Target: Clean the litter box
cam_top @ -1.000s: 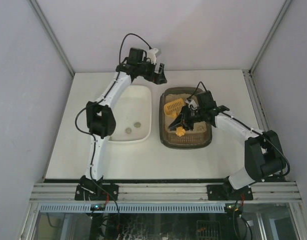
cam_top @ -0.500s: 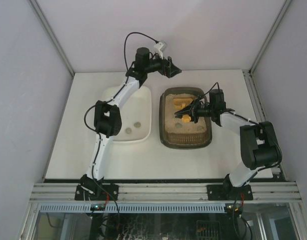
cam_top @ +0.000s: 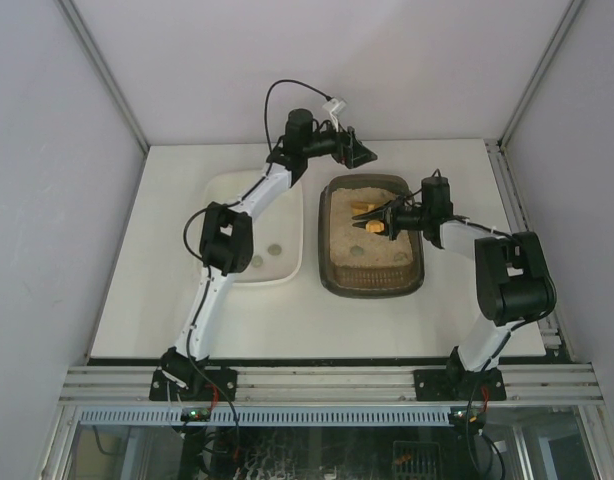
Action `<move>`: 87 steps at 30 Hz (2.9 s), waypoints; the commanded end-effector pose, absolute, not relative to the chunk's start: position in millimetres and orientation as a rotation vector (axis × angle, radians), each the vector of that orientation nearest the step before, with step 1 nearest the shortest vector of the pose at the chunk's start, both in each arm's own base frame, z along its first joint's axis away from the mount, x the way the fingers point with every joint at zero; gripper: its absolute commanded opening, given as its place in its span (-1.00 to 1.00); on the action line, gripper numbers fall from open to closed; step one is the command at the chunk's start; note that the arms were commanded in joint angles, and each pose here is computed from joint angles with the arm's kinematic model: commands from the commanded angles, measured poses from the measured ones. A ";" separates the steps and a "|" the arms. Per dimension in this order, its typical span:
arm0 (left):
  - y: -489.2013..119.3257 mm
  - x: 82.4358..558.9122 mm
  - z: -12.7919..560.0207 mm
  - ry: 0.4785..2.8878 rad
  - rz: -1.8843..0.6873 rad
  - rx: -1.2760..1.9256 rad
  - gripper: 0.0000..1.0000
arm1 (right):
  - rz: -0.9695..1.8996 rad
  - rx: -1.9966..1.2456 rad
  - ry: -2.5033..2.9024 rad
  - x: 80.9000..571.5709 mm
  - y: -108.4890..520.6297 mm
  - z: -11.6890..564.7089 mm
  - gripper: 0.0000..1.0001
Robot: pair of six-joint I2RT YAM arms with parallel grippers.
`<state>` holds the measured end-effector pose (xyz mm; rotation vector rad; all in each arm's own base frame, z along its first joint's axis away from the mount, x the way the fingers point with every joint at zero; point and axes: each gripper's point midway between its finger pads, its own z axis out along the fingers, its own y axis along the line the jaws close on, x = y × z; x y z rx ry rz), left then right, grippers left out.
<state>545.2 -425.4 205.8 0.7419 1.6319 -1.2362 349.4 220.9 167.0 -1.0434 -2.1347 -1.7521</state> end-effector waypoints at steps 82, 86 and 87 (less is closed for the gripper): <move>-355.5 543.7 193.8 1.968 -0.957 0.399 0.99 | -1.130 -0.905 -2.642 316.7 217.7 103.3 -1.00; -375.1 543.0 163.6 2.101 -0.776 0.437 0.99 | -1.102 -0.926 -2.690 319.6 209.3 102.6 -1.00; -383.9 537.2 158.9 2.106 -0.772 0.465 0.99 | -1.101 -0.926 -2.690 319.9 209.0 101.9 -1.00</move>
